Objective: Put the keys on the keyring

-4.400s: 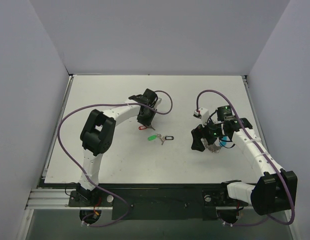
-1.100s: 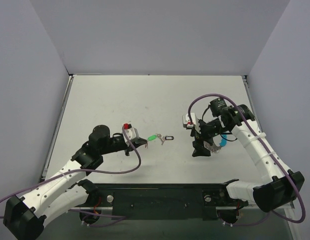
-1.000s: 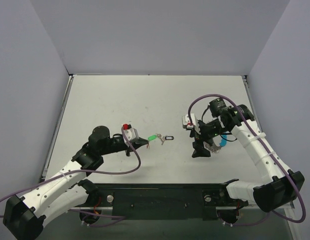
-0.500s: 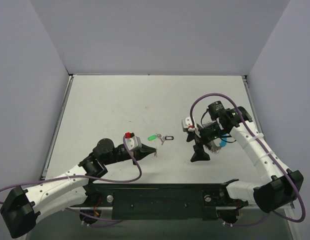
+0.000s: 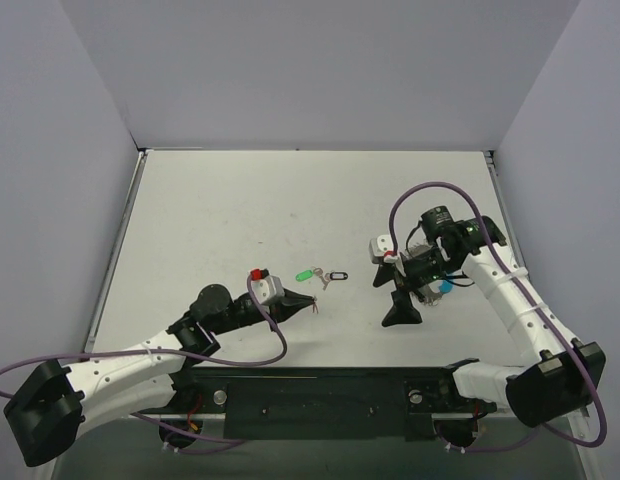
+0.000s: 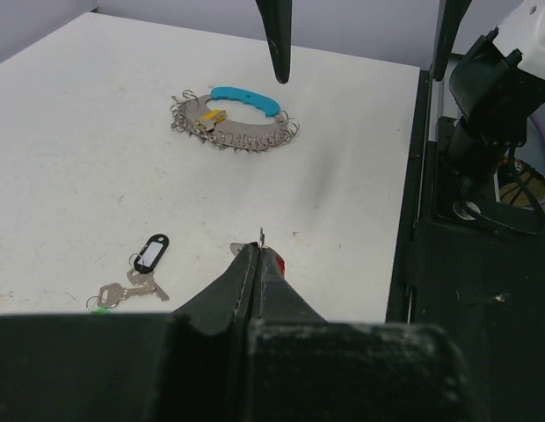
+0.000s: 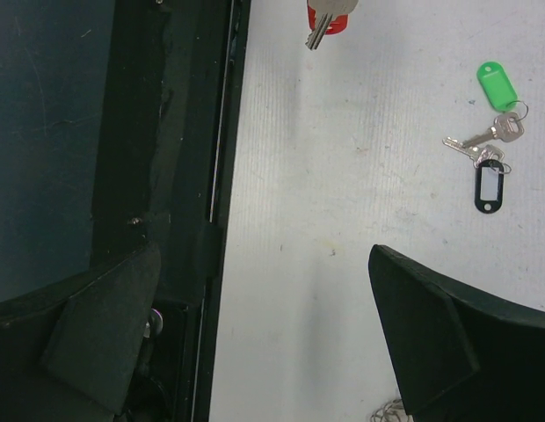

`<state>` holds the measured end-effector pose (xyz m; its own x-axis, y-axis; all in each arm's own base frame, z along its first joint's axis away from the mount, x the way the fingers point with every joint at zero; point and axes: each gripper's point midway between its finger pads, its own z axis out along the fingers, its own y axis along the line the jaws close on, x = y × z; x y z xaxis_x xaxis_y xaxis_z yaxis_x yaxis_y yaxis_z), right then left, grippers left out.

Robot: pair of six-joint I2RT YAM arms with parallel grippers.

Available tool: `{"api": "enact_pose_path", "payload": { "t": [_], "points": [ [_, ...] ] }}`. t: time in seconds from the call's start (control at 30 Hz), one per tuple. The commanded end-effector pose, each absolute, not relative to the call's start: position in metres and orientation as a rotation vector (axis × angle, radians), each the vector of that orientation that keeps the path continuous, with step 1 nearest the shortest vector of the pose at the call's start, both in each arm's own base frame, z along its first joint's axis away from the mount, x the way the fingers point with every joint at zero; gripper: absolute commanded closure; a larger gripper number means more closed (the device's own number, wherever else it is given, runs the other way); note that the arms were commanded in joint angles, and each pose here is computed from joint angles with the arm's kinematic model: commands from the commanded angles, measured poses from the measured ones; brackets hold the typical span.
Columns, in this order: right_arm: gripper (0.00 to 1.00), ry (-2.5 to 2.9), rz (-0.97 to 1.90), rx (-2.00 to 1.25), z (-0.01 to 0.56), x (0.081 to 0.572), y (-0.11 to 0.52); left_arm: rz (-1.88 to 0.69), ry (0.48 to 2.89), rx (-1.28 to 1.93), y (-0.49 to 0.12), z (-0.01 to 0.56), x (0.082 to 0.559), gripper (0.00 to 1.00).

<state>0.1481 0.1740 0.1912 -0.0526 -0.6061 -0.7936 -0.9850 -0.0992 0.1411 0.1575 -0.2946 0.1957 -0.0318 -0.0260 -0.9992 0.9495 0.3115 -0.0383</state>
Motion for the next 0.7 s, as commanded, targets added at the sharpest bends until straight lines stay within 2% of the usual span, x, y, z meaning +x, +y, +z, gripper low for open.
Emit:
{"api": "enact_pose_path", "payload": {
  "t": [0.0, 0.3, 0.53, 0.67],
  "points": [
    [0.01, 1.640, 1.115, -1.767, 0.196, 0.138, 0.181, -1.026, 1.273, 0.898, -0.298, 0.214, 0.158, 1.00],
    [0.16, 1.467, 1.110, -2.045, 0.199, 0.131, 0.197, -1.028, 1.255, 0.911, -0.301, 0.212, 0.158, 1.00],
    [0.42, 1.411, 1.111, -2.136, 0.204, 0.139, 0.224, -1.048, 1.222, 0.930, -0.303, 0.213, 0.153, 1.00],
    [0.51, 1.442, 1.100, -2.154, 0.202, 0.143, 0.231, -1.063, 1.221, 0.920, -0.303, 0.214, 0.152, 1.00]
  ]
}}
